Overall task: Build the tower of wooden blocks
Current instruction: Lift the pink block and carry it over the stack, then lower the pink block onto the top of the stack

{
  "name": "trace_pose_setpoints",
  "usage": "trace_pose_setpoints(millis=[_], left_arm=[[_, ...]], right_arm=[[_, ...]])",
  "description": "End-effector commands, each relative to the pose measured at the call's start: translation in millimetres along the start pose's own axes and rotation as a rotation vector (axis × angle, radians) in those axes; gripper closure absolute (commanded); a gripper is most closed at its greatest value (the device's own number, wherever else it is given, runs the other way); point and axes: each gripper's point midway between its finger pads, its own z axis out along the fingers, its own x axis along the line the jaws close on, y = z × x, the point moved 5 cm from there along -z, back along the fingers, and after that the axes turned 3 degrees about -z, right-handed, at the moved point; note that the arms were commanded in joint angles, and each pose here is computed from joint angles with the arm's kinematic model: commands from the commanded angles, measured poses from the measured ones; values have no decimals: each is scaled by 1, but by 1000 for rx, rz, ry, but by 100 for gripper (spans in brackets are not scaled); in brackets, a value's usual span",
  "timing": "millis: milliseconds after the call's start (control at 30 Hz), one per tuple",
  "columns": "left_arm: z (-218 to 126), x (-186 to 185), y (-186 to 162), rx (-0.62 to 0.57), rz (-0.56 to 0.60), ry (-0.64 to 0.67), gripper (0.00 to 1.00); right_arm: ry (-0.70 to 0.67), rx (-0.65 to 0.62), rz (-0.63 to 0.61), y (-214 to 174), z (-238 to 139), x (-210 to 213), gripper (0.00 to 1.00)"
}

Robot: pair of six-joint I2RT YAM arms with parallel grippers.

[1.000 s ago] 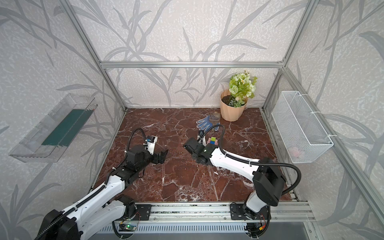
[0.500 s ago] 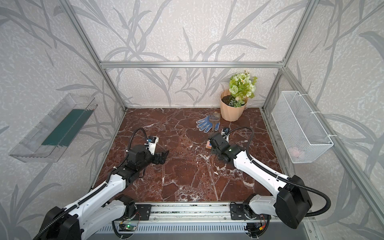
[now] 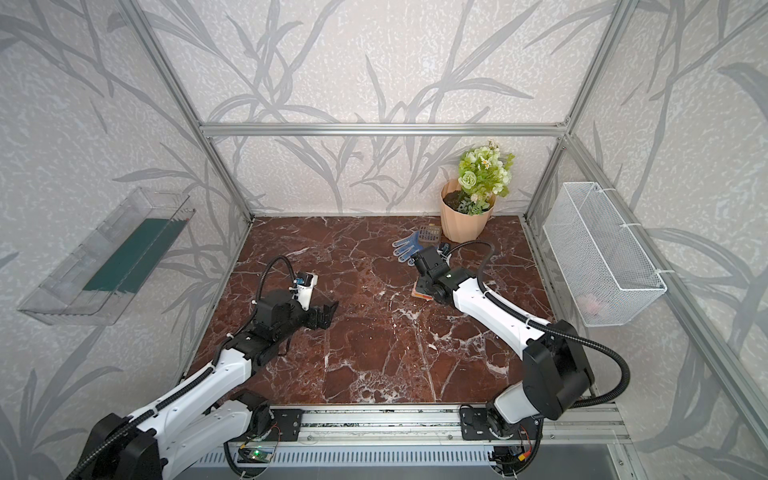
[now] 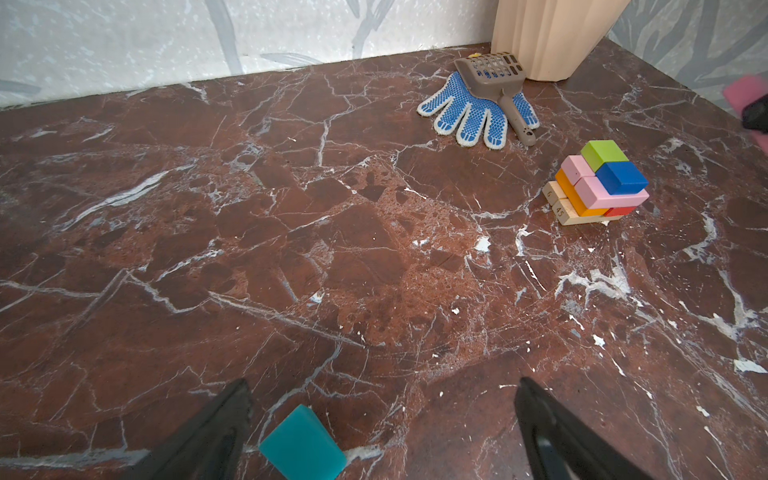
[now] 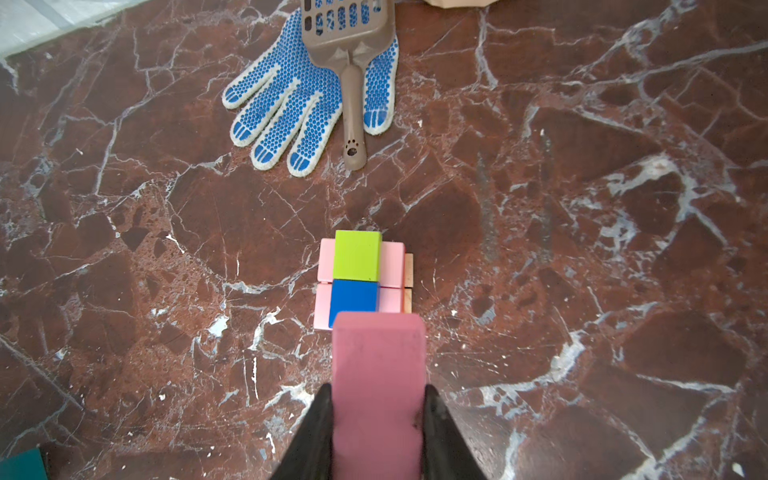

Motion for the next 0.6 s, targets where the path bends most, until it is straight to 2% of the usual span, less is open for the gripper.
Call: trace_pose_setpoints(millis=[0, 333, 567], left_arm=[[-2, -3, 11, -28, 25, -11, 1], [-2, -2, 10, -25, 25, -9, 1], [-2, -2, 10, -25, 23, -7, 1]], right_arm=[[-25, 46, -15, 5, 9, 1, 92], [-54, 76, -4, 18, 26, 10, 92], [-122, 147, -25, 16, 40, 12, 94]])
